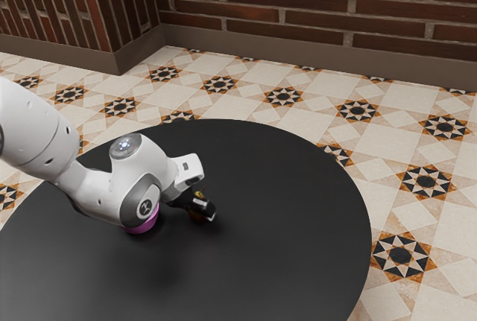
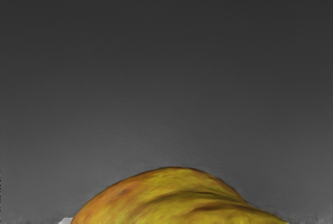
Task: Place the pear in the bowl.
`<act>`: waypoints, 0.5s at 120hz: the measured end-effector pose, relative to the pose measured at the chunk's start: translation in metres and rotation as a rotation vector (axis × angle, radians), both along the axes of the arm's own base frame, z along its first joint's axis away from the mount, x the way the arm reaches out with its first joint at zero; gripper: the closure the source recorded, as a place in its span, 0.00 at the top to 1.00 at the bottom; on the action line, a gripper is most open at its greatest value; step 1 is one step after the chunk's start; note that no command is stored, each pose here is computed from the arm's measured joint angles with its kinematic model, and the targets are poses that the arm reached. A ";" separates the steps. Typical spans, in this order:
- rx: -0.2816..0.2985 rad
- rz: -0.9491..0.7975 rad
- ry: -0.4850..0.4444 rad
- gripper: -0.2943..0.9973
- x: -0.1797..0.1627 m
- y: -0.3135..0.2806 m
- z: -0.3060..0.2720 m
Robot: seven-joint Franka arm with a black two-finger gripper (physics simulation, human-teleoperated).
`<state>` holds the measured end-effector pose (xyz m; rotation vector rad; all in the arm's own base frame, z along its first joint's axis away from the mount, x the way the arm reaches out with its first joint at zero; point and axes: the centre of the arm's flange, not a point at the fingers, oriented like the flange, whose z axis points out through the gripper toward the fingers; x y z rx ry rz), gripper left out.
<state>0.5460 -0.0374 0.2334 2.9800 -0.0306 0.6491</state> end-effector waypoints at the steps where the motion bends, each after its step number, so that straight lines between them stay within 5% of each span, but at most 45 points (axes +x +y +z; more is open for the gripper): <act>1: 0.000 0.000 0.000 0.54 0.000 0.000 0.000; 60: 0.008 0.004 -0.021 0.46 0.003 0.006 0.020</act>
